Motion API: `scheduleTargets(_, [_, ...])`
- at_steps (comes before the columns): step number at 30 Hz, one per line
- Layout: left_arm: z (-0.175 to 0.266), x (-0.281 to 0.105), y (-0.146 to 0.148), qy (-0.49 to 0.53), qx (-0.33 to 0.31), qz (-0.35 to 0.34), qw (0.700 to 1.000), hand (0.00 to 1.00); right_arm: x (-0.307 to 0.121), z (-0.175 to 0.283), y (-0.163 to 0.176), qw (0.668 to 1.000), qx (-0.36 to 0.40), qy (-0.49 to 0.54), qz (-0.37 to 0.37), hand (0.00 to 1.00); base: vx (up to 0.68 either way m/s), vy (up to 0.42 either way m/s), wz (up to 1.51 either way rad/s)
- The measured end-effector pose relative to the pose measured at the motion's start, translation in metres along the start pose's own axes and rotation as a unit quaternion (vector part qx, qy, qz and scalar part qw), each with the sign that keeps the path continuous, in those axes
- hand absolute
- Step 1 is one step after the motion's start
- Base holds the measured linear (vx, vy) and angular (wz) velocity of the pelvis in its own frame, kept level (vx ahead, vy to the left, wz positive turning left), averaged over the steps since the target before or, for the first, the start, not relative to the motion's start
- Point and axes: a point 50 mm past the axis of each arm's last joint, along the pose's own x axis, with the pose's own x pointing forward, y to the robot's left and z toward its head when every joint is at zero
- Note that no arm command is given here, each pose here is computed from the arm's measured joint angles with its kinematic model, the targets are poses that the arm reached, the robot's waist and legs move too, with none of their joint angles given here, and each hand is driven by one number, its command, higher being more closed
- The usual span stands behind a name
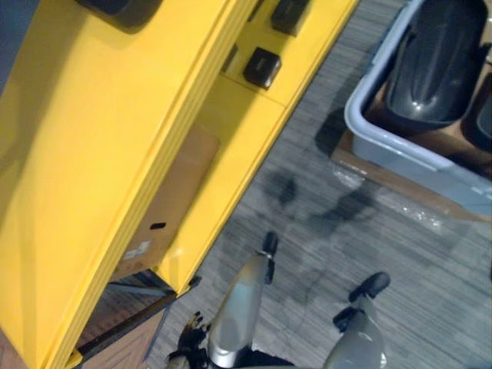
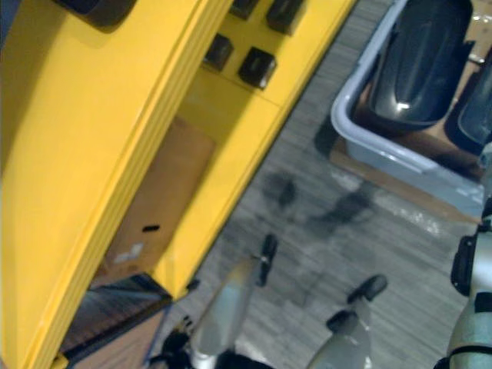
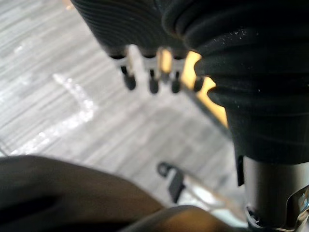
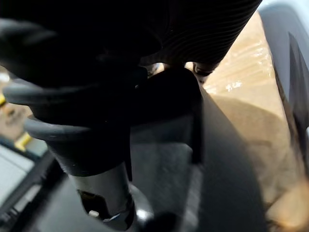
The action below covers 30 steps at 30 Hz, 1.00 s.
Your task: Walk over and take plastic housings, then place them on the shelf
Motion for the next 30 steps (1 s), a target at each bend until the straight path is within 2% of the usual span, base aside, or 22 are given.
scheduleTargets(4, [-0.002,0.0,-0.001,0.002,0.004,-0.004,1.0,0.0,0.004,0.003,-0.013,0.999,-0.02,0.024,-0.007,1.0,-0.03,-0.011,0.01])
scheduleTargets(14, [0.005,0.0,-0.005,-0.02,-0.003,-0.014,1.0,0.0,0.005,-0.008,-0.023,0.986,-0.15,0.057,-0.038,1.0,-0.02,-0.011,0.05])
scheduleTargets(18, [0.013,0.0,-0.004,-0.032,-0.003,-0.01,0.999,0.0,0.006,-0.012,-0.025,0.985,-0.153,0.063,-0.045,1.0,-0.04,-0.014,0.08])
scheduleTargets(30, [0.056,-0.003,0.028,-0.134,-0.048,0.064,0.988,0.0,-0.011,-0.027,0.026,0.986,-0.139,-0.075,-0.054,1.0,-0.05,-0.023,-0.12])
